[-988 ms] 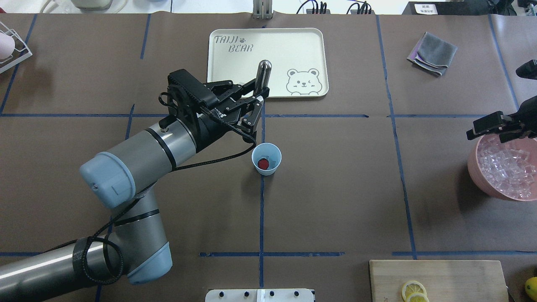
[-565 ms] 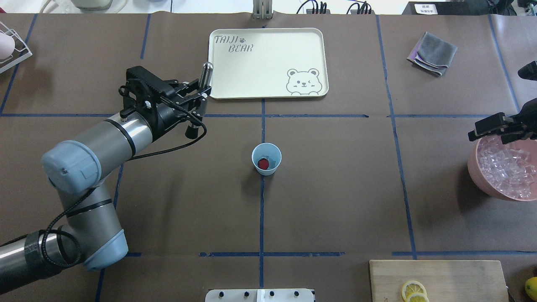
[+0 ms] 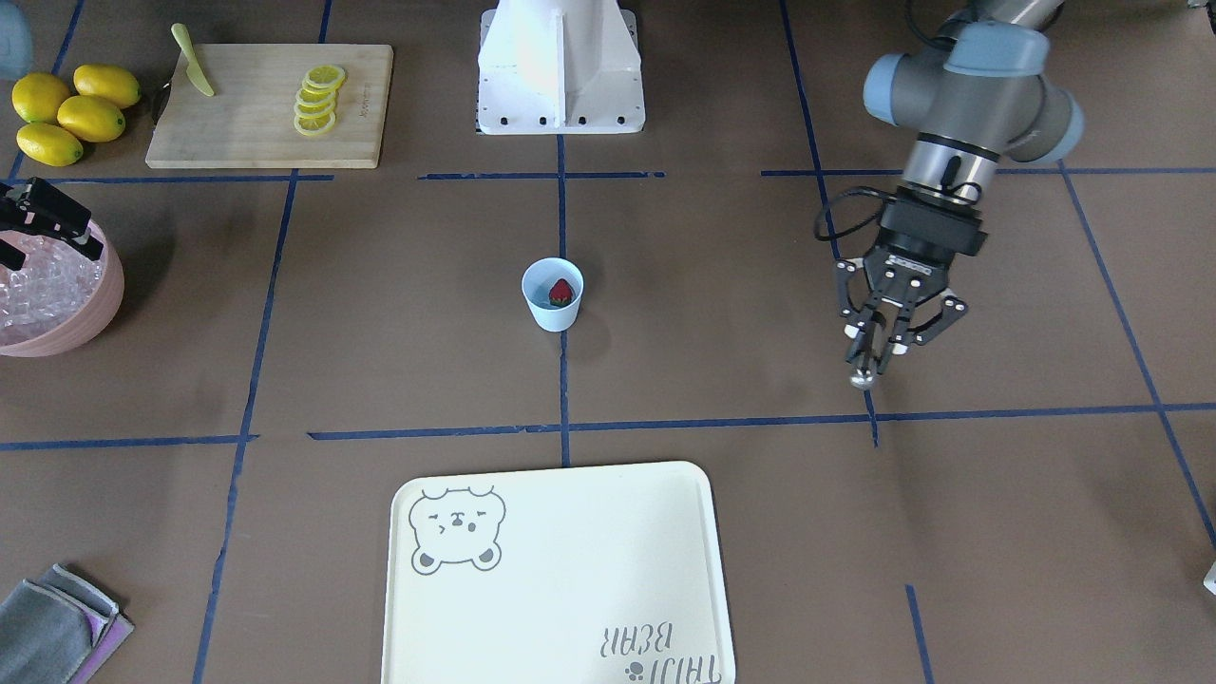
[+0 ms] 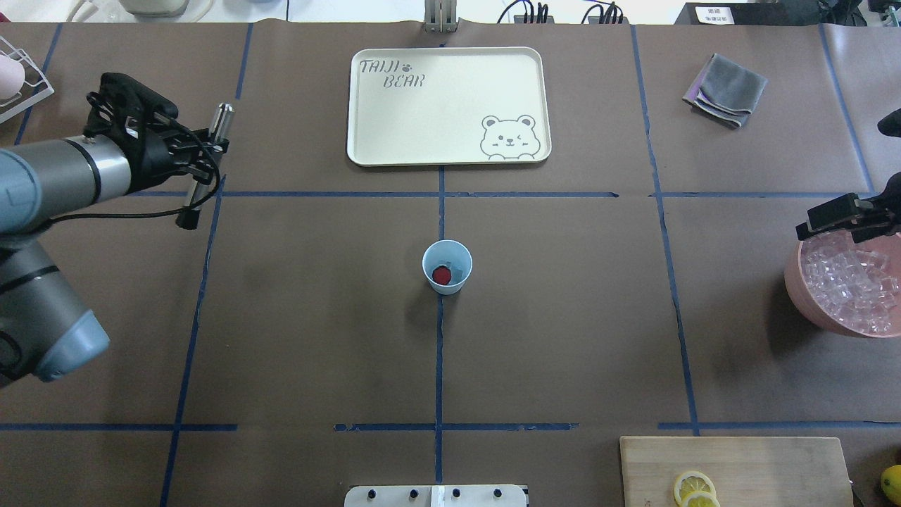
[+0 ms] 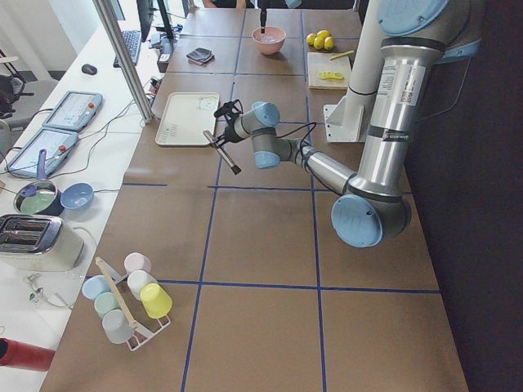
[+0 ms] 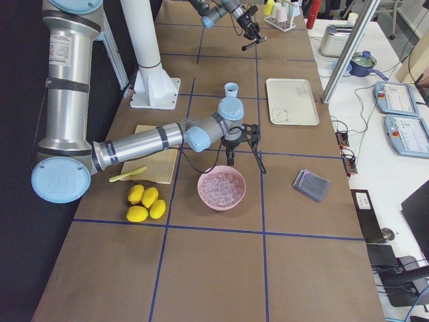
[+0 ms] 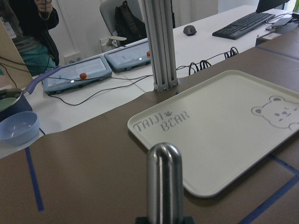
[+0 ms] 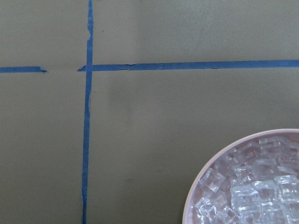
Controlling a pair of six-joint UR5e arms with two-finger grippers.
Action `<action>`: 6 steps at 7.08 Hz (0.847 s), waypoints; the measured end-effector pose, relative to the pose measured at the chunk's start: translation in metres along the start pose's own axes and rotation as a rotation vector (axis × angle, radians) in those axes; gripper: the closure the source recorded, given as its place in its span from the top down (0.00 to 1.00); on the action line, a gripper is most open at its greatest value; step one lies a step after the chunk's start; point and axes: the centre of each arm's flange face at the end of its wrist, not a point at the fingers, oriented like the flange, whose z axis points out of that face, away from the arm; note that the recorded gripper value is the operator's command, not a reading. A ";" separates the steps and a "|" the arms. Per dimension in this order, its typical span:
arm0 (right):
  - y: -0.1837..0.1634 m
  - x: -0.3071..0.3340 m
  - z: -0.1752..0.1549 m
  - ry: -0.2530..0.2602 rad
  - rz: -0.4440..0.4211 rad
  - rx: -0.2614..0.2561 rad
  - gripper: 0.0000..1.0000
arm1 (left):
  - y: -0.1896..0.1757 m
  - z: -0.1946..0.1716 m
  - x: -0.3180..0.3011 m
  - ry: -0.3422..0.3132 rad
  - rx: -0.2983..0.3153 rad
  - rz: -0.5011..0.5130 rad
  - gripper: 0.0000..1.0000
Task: Mash ice and strawberries in cup
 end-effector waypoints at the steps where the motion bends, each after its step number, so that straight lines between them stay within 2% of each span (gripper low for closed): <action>1: 0.001 0.002 0.000 0.001 -0.002 -0.001 1.00 | 0.013 -0.008 -0.059 0.005 -0.174 -0.078 0.00; 2: 0.001 0.003 0.000 0.002 -0.002 -0.001 1.00 | 0.032 -0.022 -0.114 0.017 -0.327 -0.189 0.00; 3: 0.001 0.004 0.000 0.003 -0.001 -0.001 1.00 | 0.063 -0.033 -0.157 0.005 -0.444 -0.297 0.02; 4: 0.002 0.004 0.000 0.003 -0.001 0.000 1.00 | 0.103 -0.029 -0.193 -0.036 -0.549 -0.388 0.02; 5: 0.002 0.003 -0.001 0.003 -0.002 0.000 1.00 | 0.140 -0.018 -0.220 -0.076 -0.627 -0.447 0.02; 6: 0.003 0.003 -0.002 0.002 -0.003 0.002 1.00 | 0.167 -0.009 -0.238 -0.103 -0.678 -0.482 0.02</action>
